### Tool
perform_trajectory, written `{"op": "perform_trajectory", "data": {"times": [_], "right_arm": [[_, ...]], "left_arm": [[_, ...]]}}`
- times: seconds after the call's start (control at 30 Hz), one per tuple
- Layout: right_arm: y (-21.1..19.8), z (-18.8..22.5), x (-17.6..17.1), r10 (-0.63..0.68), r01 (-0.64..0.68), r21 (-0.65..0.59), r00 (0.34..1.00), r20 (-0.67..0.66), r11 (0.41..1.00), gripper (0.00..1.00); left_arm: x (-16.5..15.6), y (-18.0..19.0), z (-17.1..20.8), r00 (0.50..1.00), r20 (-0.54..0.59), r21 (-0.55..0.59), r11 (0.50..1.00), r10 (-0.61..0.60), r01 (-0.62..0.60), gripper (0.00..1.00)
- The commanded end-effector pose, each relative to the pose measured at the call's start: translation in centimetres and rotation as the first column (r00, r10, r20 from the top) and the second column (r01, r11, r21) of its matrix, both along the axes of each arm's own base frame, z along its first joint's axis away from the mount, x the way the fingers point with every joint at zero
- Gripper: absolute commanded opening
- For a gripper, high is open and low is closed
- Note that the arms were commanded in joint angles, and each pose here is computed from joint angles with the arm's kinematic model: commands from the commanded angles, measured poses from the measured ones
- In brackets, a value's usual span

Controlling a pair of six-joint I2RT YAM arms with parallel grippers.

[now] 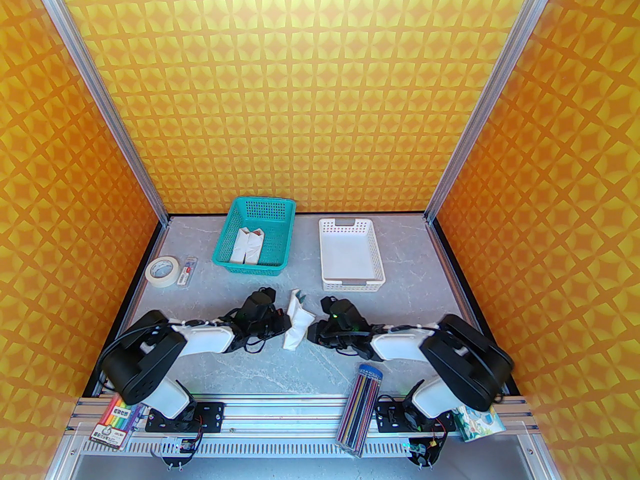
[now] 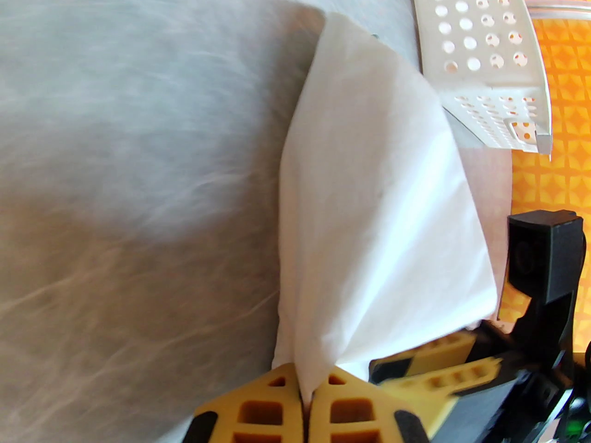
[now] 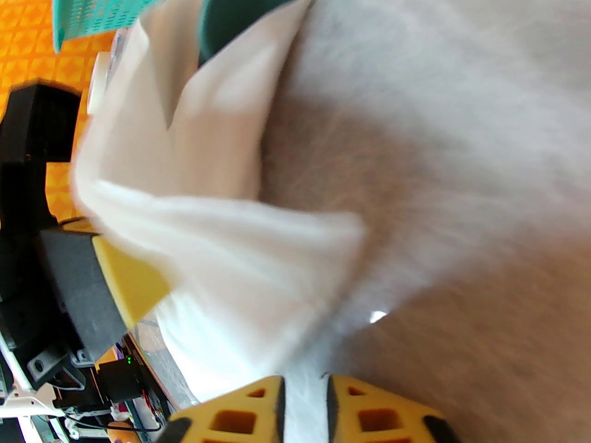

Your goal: Place the utensils on the paper napkin and roll it up

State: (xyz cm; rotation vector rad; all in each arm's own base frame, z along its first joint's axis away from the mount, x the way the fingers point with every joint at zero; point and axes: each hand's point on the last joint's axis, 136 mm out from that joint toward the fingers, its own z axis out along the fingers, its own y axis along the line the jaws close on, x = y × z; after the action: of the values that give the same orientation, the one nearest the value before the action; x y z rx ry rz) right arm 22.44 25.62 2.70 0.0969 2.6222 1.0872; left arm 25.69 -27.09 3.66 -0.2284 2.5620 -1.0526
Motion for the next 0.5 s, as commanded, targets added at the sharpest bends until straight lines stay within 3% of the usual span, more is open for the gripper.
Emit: {"op": "perform_trajectory", "data": {"times": [0.0,0.23,0.47], "right_arm": [[-2.1,-0.1,-0.3,-0.014,0.015,-0.074,1.000,0.019,0.997,0.34],[-3.6,5.1,1.4,-0.070,0.059,0.065,0.981,0.182,0.996,0.46],[-1.9,12.4,1.3,-0.048,-0.062,0.269,0.921,0.386,0.961,0.58]], "left_arm": [[0.3,1.4,0.2,0.999,0.037,0.036,0.999,0.031,-0.032,0.00],[0.9,2.0,3.9,0.987,0.150,-0.036,0.998,0.049,-0.045,0.00],[2.4,3.4,11.0,0.936,0.329,-0.168,0.983,0.122,-0.069,0.00]]}}
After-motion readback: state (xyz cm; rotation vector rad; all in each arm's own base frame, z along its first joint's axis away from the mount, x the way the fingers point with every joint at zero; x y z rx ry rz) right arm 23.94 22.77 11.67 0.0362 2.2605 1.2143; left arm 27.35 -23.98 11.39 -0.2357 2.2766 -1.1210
